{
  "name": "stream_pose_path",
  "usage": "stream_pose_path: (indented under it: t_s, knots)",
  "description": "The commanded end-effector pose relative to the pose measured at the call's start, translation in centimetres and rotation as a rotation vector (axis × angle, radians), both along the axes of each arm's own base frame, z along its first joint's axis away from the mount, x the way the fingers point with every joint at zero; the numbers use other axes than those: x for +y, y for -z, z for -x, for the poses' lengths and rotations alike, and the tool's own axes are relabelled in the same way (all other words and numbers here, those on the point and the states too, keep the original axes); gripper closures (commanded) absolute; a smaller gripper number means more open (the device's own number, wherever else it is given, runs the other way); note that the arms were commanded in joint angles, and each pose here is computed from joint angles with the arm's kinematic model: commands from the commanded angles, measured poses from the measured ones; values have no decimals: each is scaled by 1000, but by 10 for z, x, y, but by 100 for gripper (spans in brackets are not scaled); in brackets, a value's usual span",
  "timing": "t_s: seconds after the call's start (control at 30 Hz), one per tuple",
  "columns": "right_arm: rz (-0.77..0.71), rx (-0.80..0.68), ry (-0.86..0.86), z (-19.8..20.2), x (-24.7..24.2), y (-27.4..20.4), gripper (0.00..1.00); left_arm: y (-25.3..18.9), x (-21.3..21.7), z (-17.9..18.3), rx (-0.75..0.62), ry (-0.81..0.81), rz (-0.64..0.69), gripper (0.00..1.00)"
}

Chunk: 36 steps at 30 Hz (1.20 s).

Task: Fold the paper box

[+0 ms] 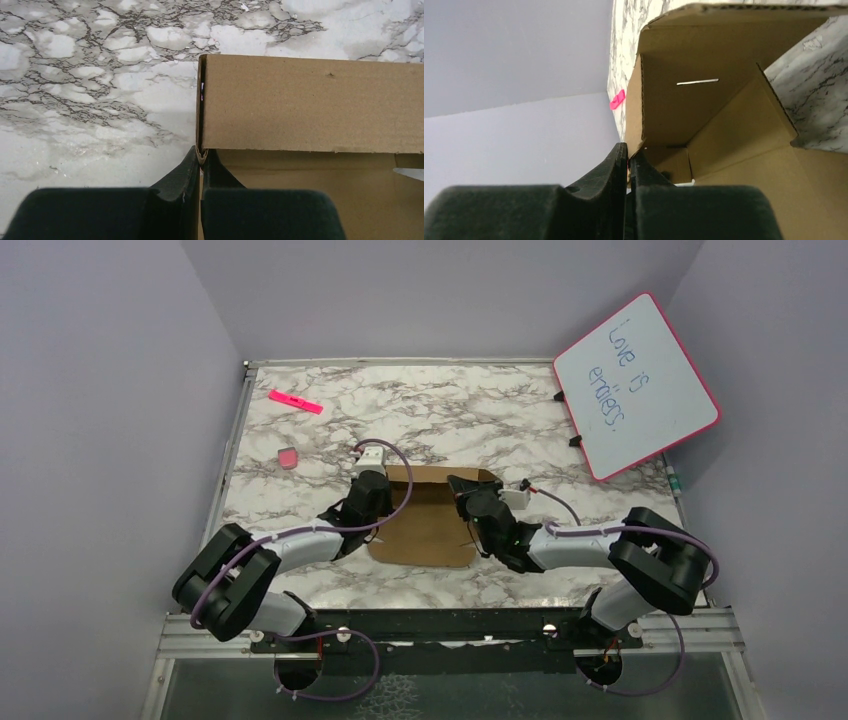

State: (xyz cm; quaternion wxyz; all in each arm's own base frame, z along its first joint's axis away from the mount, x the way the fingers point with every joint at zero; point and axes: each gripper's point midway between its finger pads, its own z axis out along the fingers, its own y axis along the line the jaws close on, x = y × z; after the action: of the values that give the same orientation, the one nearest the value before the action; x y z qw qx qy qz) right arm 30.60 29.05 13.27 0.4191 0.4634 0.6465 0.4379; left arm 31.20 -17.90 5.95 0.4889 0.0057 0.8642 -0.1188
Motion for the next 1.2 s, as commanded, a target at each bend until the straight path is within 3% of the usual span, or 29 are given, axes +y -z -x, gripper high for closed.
stream_pose_path:
  t_s: [0.0,0.17,0.37,0.57,0.77,1.17]
  knots:
    - [-51,43,-19,5,4,13,91,-8,8,-14,-50,-146,12,100]
    - [-71,77,-42,12,6,19,94,-12,27,-21,-100,-310,21,99]
    - [-78,112,-61,17,9,25,94,-19,25,-29,-161,-353,41,76]
    - [-89,123,-74,20,11,26,94,-17,21,-36,-197,-364,30,64]
    - [-85,125,-79,21,10,26,95,-15,24,-41,-218,-396,18,65]
    - [-101,148,-105,25,16,28,95,-7,24,-55,-231,-499,41,83]
